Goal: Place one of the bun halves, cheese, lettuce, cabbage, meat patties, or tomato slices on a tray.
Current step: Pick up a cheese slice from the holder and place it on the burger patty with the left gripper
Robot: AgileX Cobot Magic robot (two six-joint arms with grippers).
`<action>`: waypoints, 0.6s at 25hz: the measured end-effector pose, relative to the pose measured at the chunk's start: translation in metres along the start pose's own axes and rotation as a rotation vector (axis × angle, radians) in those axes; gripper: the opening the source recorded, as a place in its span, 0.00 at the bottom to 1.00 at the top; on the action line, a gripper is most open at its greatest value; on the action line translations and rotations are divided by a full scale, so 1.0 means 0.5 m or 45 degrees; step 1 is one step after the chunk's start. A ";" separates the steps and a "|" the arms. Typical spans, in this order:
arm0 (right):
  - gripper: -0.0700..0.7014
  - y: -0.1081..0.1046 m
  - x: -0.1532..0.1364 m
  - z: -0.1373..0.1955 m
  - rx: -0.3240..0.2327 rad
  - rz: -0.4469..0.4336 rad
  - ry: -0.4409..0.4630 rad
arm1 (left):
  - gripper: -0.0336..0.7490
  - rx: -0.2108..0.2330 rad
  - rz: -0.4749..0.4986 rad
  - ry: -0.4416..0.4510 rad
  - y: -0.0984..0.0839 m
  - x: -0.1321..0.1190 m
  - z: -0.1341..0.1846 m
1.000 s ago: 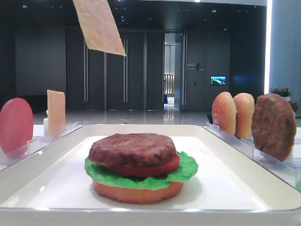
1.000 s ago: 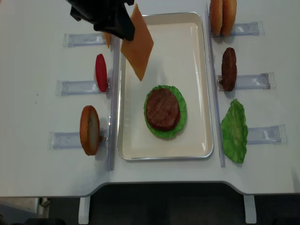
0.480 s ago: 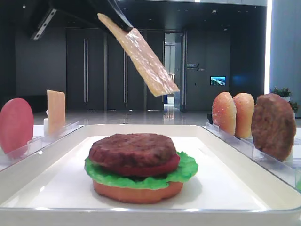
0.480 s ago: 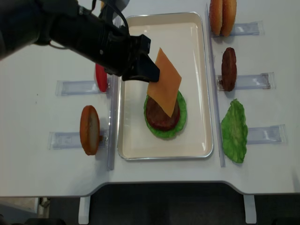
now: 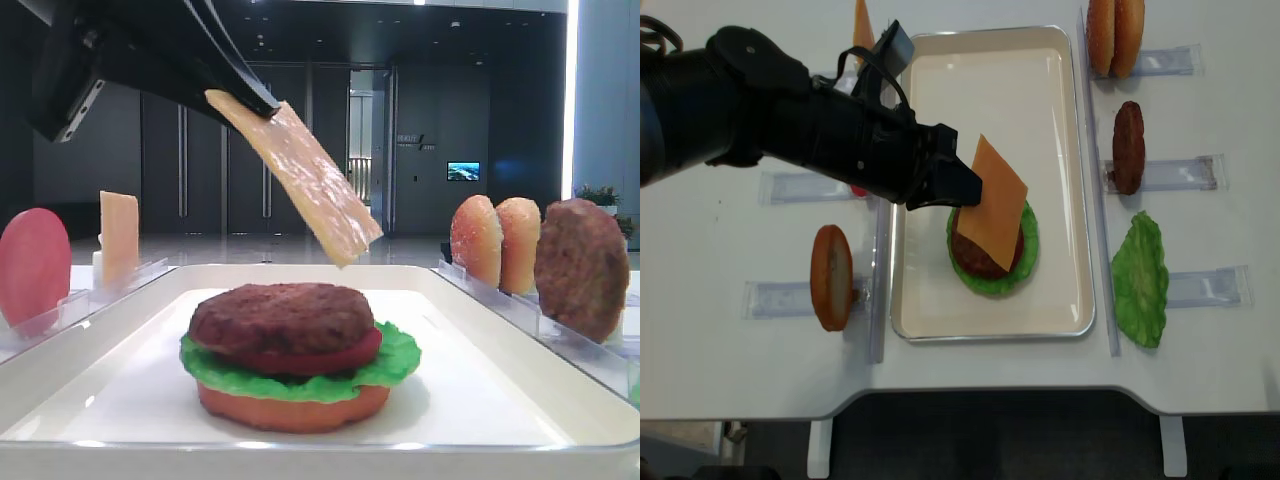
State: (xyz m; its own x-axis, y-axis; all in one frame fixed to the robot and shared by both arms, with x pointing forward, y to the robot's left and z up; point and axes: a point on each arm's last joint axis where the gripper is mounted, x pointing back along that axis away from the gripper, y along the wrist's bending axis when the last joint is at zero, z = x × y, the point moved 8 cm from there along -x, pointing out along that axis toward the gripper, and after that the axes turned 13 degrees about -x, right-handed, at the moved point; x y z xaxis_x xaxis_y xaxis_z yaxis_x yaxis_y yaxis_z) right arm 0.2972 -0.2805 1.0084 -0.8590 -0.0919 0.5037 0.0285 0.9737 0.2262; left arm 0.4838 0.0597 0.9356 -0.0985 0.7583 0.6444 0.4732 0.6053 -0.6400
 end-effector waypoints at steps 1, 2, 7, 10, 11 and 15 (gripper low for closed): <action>0.63 0.000 0.000 0.000 0.000 0.000 0.000 | 0.08 -0.005 -0.001 -0.005 0.001 0.000 0.000; 0.63 0.000 0.000 0.000 0.000 0.000 0.000 | 0.08 0.000 -0.002 -0.007 0.003 -0.002 0.002; 0.63 0.000 0.000 0.000 0.000 0.000 0.000 | 0.08 -0.005 -0.004 -0.004 0.012 -0.021 0.007; 0.63 0.000 0.000 0.000 0.000 0.000 0.000 | 0.08 0.000 0.001 -0.006 0.016 -0.033 0.006; 0.63 0.000 0.000 0.000 0.000 0.000 0.000 | 0.08 0.001 -0.001 -0.003 0.019 -0.035 0.007; 0.63 0.000 0.000 0.000 0.000 0.000 0.000 | 0.08 -0.011 -0.011 0.000 0.026 -0.041 0.008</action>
State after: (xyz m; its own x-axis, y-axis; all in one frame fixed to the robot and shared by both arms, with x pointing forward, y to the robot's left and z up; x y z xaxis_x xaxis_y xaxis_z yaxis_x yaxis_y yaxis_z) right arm 0.2972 -0.2805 1.0084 -0.8591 -0.0919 0.5035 0.0284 0.9737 0.2262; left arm 0.4886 0.0532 0.9125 -0.1025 0.7529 0.6501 0.4796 0.6100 -0.6308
